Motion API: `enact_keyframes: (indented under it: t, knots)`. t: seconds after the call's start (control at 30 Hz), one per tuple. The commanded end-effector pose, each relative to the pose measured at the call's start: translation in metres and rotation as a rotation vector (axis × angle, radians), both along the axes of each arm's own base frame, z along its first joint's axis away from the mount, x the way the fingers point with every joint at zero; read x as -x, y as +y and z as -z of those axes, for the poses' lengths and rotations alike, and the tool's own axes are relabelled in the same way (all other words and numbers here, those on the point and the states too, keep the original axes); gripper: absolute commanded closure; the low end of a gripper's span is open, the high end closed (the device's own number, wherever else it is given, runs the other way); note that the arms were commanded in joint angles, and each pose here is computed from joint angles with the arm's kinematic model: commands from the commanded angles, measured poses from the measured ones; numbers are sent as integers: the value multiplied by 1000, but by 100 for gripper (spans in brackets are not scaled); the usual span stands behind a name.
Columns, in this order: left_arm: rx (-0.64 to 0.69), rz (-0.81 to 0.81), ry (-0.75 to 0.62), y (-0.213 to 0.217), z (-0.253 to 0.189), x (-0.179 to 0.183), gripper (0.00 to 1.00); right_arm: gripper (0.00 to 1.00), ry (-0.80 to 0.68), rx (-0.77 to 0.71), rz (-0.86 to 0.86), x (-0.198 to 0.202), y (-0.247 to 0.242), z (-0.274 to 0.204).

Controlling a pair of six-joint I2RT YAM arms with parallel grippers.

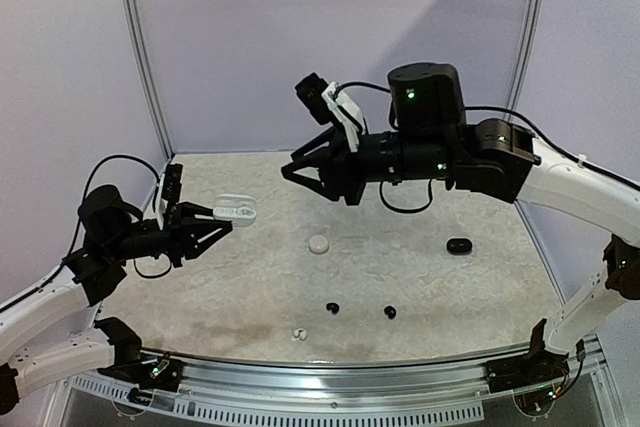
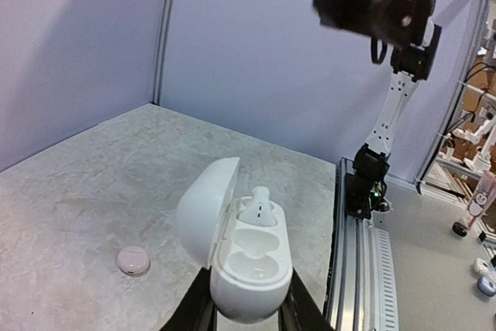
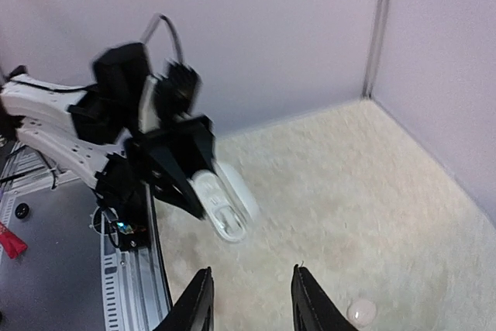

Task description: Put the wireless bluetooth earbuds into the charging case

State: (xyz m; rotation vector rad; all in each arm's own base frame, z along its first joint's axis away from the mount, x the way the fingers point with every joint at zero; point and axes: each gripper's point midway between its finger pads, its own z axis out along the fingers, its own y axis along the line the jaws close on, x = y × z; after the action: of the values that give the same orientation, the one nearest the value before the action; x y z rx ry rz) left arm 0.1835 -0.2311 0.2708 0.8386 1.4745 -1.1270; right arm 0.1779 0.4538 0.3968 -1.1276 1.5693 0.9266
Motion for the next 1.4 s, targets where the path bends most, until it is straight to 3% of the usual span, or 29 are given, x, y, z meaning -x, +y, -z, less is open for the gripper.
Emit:
enact_keyframes:
  t: [0.0, 0.27, 0.57, 1.37]
  knots:
    - [1, -105, 57, 18, 10, -8, 100, 67, 283, 242, 157, -26, -6, 109]
    - [-50, -157, 28, 33, 16, -7, 100, 81, 584, 613, 125, -7, 11, 255]
    - [-61, -153, 20, 36, 15, -3, 100, 82, 663, 805, 72, 22, 14, 342]
    - [-44, -154, 10, 36, 15, -3, 100, 80, 738, 890, -23, 58, 8, 384]
